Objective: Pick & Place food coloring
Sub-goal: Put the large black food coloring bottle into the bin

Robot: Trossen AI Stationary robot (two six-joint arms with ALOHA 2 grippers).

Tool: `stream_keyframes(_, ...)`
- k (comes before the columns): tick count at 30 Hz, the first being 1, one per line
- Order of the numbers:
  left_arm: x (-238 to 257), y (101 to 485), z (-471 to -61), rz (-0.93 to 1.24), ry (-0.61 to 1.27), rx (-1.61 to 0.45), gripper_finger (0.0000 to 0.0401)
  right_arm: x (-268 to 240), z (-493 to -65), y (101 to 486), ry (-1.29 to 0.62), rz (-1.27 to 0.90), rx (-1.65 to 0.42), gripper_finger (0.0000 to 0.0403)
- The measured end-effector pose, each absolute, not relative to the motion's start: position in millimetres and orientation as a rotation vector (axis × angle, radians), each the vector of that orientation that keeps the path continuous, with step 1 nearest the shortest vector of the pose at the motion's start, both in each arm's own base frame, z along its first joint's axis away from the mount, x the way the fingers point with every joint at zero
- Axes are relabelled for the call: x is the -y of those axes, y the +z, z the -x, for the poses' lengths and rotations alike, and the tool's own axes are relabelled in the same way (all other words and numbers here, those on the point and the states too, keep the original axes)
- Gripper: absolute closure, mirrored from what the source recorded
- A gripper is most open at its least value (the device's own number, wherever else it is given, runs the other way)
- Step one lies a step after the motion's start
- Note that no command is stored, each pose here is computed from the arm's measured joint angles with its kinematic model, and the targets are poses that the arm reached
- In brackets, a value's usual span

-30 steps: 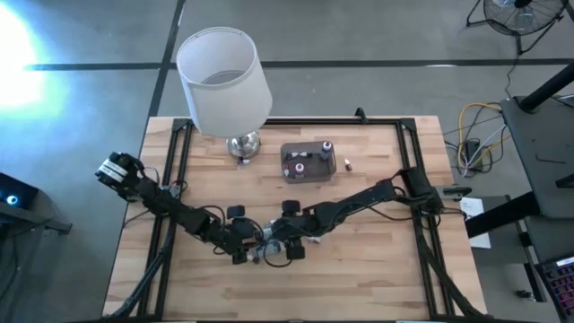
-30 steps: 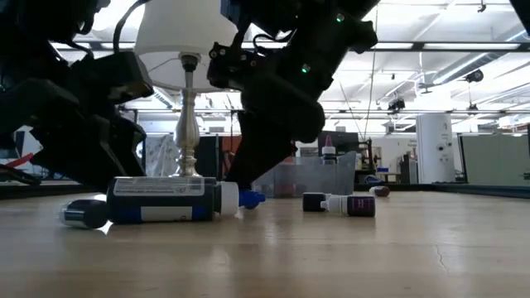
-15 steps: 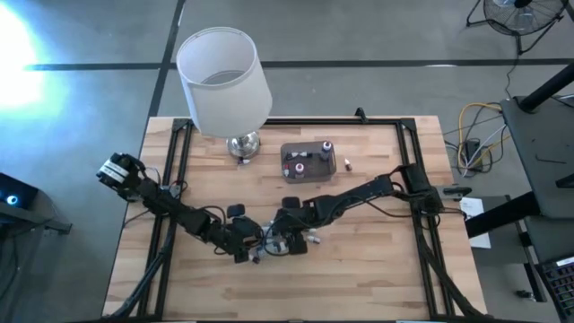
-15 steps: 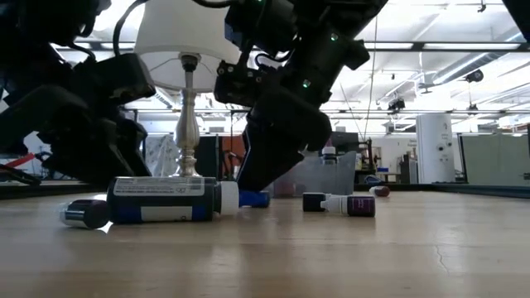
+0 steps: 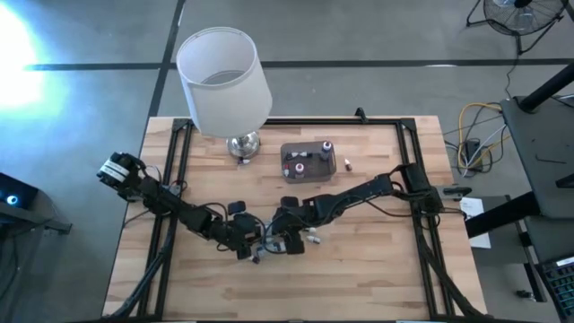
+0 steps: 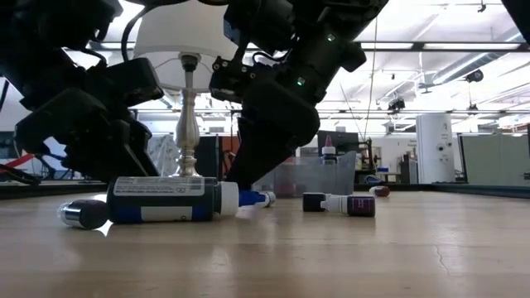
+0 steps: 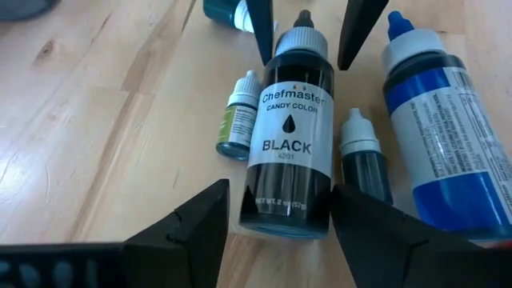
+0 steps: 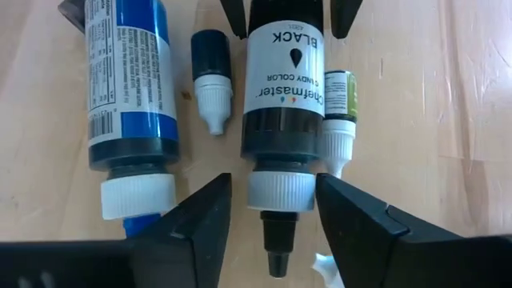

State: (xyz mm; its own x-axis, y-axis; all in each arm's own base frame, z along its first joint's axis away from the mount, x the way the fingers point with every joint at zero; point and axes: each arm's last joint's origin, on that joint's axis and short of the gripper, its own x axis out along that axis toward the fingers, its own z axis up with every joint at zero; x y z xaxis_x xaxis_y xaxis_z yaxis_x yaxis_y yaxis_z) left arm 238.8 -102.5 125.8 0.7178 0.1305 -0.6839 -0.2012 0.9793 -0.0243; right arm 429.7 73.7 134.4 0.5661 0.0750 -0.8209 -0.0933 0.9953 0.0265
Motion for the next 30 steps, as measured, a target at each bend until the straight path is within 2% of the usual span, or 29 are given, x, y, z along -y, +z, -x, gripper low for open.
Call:
stream_keyframes(6,102.5,125.8,-238.8,0.1,0.182,-0.749,0.0207,-72.8,-428.7,132.4,0.073,-0.027,-0.968,0.0247)
stream_keyframes(15,102.6,124.5,-238.9,0.099,0.183,-0.755,0.0207,-72.5,-428.4,130.1,0.073,-0.031,-0.95,0.0239)
stream_keyframes(20,102.6,124.4,-238.9,0.099,0.182,-0.755,0.0207,-72.6,-429.3,131.7,0.081,-0.012,-0.949,0.0277)
stream_keyframes(23,102.4,126.6,-238.4,0.102,0.181,-0.751,0.0207,-72.2,-427.1,134.6,0.085,0.015,-1.004,0.0302)
stream_keyframes(30,103.0,144.1,-239.7,0.126,0.168,-0.701,0.0207,-64.4,-415.5,166.3,0.04,0.154,-1.146,0.0292)
